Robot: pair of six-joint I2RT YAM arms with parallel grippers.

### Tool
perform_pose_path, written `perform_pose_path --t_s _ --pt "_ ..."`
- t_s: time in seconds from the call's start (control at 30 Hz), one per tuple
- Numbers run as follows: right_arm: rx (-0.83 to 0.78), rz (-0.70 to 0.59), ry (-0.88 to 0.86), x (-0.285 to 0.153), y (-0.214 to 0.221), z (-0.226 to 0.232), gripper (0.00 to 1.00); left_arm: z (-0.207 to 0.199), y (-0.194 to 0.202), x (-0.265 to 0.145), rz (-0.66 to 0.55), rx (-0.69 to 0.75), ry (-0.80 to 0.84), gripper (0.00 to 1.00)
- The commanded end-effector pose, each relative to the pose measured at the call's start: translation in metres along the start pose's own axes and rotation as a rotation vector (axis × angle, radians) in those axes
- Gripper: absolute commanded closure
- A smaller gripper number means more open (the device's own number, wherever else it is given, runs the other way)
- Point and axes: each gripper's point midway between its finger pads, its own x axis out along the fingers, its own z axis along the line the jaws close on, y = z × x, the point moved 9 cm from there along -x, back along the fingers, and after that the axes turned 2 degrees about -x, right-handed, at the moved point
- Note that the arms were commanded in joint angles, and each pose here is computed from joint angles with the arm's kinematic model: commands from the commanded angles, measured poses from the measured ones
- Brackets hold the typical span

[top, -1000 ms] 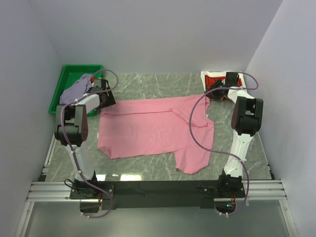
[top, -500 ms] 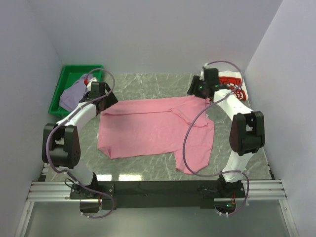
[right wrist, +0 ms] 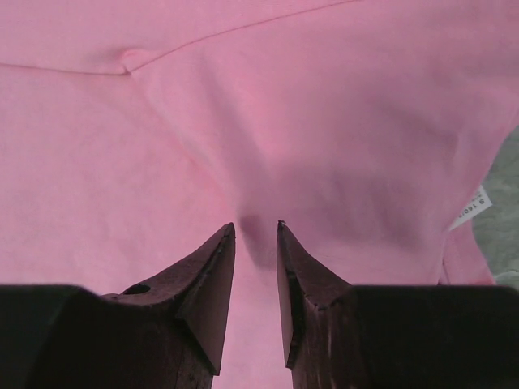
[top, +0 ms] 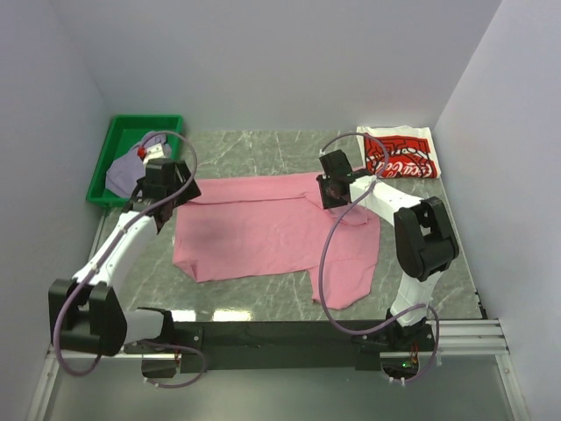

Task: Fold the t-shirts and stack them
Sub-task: Fold the tshirt

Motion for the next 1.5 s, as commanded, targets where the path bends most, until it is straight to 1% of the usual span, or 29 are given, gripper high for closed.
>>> perform_pose_path --t_s 0.0,0.03,0.2,0.37,0.43,0.63,0.73,0.93,1.03,1.1,1.17,1.23,1.27,1.3,1.33,1.37,1.4,1.47 --pt "-0.062 -0.005 0.059 -0.002 -0.001 -0.004 0.65 0.015 0.006 -0.013 -0.025 0.076 -0.025 0.14" --pt "-0.068 0.002 0.063 0.000 0.000 -0.005 0.65 0.018 0.012 -0.015 -0.015 0.083 -0.032 0.14" --pt "-0.104 0.035 0.050 0.003 0.006 0.000 0.61 0.026 0.020 -0.024 -0.053 0.082 -0.013 0.14" --pt "-0.131 0.025 0.060 0.003 0.010 0.005 0.57 0.023 0.013 -0.026 -0.056 0.094 -0.004 0.14" --pt "-0.135 0.041 0.111 0.009 0.013 0.002 0.57 0.024 0.013 -0.028 -0.058 0.094 -0.008 0.14" --pt "-0.156 0.027 0.245 0.016 0.003 -0.009 0.57 0.025 0.016 -0.028 -0.055 0.095 -0.002 0.14" --pt "-0.136 0.012 0.251 0.015 -0.009 -0.017 0.57 0.025 0.015 -0.028 -0.055 0.098 -0.005 0.14" --pt "-0.053 -0.017 0.198 0.022 -0.033 -0.043 0.57 0.025 0.017 -0.027 -0.044 0.104 0.005 0.14" --pt "-0.008 -0.007 0.104 0.029 -0.036 -0.049 0.57 0.024 0.019 -0.025 -0.030 0.110 0.009 0.14" --pt "0.038 -0.017 0.072 0.031 -0.039 -0.058 0.57 0.024 0.020 -0.025 -0.023 0.113 0.009 0.14" --pt "0.043 -0.020 0.068 0.031 -0.039 -0.058 0.57 0.024 0.020 -0.024 -0.018 0.116 0.010 0.13" --pt "0.034 -0.056 0.071 0.020 -0.044 -0.056 0.61 0.024 0.020 -0.023 -0.014 0.117 0.008 0.13" --pt "0.016 -0.057 0.077 0.017 -0.038 -0.054 0.61 0.024 0.021 -0.022 -0.012 0.115 0.006 0.13" --pt "-0.004 -0.139 0.070 0.000 -0.047 -0.044 0.61 0.024 0.020 -0.023 -0.013 0.116 0.006 0.13" --pt "-0.021 -0.161 0.086 -0.007 -0.045 -0.040 0.61 0.024 0.021 -0.023 -0.014 0.117 0.008 0.13" --pt "-0.046 -0.157 0.079 -0.009 -0.035 -0.035 0.61 0.024 0.021 -0.023 -0.012 0.116 0.008 0.13" --pt "-0.089 -0.190 0.062 -0.020 -0.036 -0.025 0.61 0.024 0.021 -0.023 -0.012 0.115 0.009 0.13" --pt "-0.134 -0.169 0.055 -0.022 -0.028 -0.016 0.61 0.023 0.020 -0.023 -0.014 0.115 0.014 0.13"
